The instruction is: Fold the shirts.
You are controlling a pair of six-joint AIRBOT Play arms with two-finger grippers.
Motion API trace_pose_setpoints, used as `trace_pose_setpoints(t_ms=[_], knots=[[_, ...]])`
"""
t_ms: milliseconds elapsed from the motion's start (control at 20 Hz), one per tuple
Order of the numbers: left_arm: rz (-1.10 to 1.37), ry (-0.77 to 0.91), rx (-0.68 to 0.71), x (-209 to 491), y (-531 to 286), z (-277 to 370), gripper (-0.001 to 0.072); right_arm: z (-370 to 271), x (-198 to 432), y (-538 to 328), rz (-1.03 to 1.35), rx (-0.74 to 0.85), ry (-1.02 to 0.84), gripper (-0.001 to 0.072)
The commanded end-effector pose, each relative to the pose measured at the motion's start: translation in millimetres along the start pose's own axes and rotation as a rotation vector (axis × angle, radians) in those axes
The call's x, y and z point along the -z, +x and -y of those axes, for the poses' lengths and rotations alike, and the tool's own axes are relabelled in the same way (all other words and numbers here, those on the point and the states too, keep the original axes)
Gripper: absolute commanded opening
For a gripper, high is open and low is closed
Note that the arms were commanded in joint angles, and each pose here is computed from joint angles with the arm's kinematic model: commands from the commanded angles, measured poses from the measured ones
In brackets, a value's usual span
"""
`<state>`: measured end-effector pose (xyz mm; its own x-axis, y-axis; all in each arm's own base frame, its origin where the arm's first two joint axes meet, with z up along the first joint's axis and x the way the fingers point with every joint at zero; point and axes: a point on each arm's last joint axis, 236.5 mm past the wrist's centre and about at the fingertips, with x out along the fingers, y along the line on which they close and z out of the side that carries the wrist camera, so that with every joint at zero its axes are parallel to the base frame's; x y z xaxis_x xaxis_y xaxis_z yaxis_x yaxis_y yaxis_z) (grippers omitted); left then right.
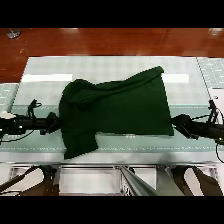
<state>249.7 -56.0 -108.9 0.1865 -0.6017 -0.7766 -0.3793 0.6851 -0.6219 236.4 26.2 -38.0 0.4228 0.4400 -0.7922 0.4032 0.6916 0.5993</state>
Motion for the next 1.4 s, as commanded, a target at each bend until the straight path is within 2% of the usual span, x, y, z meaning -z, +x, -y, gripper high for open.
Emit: trace_pose_setpoints(t_ms=[0, 100, 250, 750, 850, 900, 950, 1000, 1200, 1350], knots=[[-0.02, 0.047, 0.03, 0, 1, 16, 0.0019, 50, -2, -16, -0.002, 0.197, 0.029, 0.062], [-0.013, 0.066, 0.048, -9, -8, 25, 0.0019, 65, 18, -15, -0.067, 0.234, 0.092, 0.062], [0.005, 0.094, 0.07, -18, -16, 37, 0.0019, 44, 35, 9, -0.108, 0.136, 0.101, 0.062], [0.005, 0.097, 0.072, -19, -16, 39, 0.0019, 8, 7, 67, -0.121, 0.058, 0.099, 0.0617], [-0.003, 0.118, 0.072, -16, -14, 41, 0.0019, -1, 4, 78, -0.136, 0.063, 0.077, 0.0586], [-0.008, 0.127, 0.071, -15, -13, 42, 0.0019, -5, 6, 84, -0.159, 0.069, 0.061, 0.0364], [-0.01, 0.132, 0.07, -14, -12, 43, 0.0019, -7, 7, 89, -0.177, 0.071, 0.051, 0.0083], [-0.01, 0.133, 0.072, -14, -12, 44, 0.0019, -11, 7, 92, -0.192, 0.075, 0.031, 0.0027], [0.025, 0.176, 0.133, -33, -32, 74, 0.0019, -61, -34, 69, -0.139, 0.024, -0.115, 0.0026], [0.273, 0.297, 0.403, -88, -116, 191, 0.0018, -163, -114, -9, 0.088, -0.085, -0.306, 0.0026]])
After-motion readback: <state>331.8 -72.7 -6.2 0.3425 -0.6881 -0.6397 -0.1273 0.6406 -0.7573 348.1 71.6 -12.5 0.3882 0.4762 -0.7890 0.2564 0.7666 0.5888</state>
